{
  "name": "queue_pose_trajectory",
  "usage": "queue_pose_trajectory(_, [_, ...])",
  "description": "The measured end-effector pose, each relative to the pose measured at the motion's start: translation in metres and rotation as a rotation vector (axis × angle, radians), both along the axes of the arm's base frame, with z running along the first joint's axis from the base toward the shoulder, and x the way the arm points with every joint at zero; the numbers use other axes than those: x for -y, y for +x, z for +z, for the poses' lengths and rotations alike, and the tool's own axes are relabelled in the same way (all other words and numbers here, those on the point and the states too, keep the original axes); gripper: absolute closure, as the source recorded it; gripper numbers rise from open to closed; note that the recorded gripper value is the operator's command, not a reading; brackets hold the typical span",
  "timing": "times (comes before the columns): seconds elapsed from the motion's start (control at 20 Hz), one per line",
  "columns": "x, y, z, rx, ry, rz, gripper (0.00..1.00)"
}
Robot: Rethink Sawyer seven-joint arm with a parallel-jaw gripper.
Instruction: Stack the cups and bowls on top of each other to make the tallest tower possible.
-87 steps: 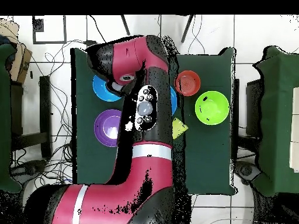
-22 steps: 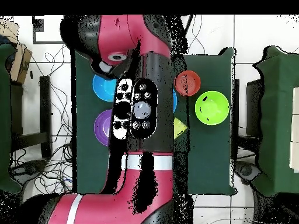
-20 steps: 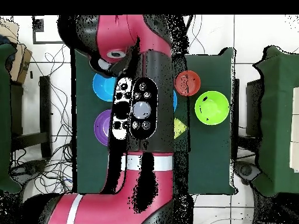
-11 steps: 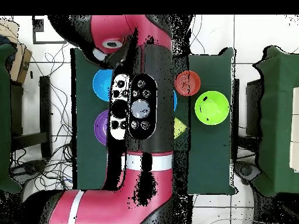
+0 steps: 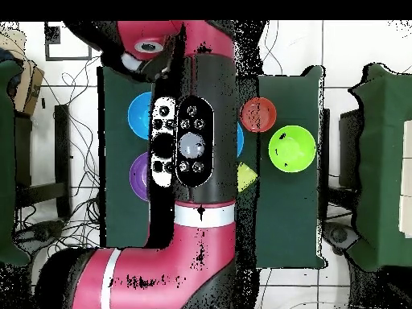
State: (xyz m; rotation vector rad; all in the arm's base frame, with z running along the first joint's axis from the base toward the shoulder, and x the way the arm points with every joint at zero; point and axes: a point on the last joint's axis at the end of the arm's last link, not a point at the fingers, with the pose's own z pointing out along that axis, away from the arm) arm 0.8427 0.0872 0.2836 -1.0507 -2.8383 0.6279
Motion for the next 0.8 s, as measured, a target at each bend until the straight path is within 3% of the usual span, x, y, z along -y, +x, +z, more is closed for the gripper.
queue_pose_trajectory(0.45, [-0.004, 0.007, -0.009, 0.018, 0.019, 0.007, 0.0])
queue_pose_trajectory(0.8, [-0.011, 0.018, -0.009, 0.101, 0.064, 0.04, 0.0])
